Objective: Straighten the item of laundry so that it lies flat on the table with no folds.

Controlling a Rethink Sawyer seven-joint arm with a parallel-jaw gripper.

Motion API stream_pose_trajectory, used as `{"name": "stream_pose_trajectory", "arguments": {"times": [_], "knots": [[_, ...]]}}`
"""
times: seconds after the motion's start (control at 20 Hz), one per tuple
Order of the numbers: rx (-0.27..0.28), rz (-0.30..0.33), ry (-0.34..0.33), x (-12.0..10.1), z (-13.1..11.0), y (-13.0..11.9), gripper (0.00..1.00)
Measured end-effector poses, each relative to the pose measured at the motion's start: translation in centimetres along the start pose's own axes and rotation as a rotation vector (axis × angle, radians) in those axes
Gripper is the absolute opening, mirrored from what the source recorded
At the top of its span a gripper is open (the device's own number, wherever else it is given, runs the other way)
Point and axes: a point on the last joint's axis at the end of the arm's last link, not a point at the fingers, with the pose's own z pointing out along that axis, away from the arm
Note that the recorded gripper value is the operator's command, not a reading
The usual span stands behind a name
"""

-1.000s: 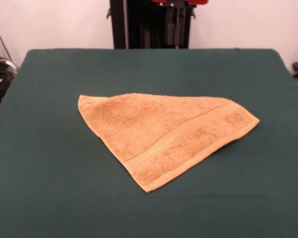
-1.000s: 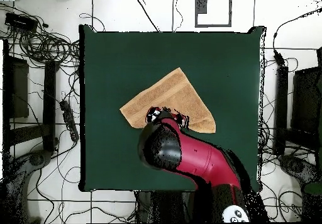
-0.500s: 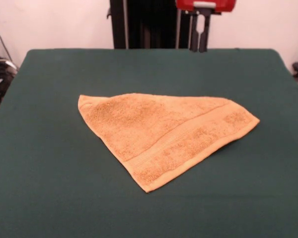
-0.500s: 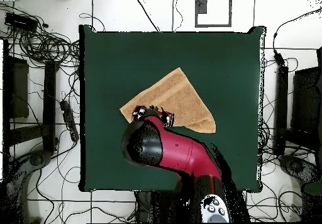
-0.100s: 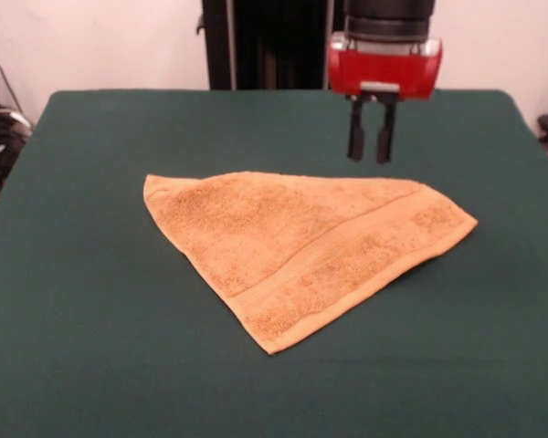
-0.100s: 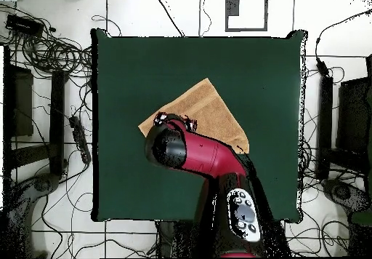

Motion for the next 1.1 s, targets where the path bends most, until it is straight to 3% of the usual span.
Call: {"name": "stream_pose_trajectory", "arguments": {"times": [0.4, 1.1], "knots": [[0.004, 0.003, 0.015, -0.2, 2.3, -0.3, 1.00], [0.005, 0.030, -0.035, -4.3, 4.2, -1.8, 1.00]]}}
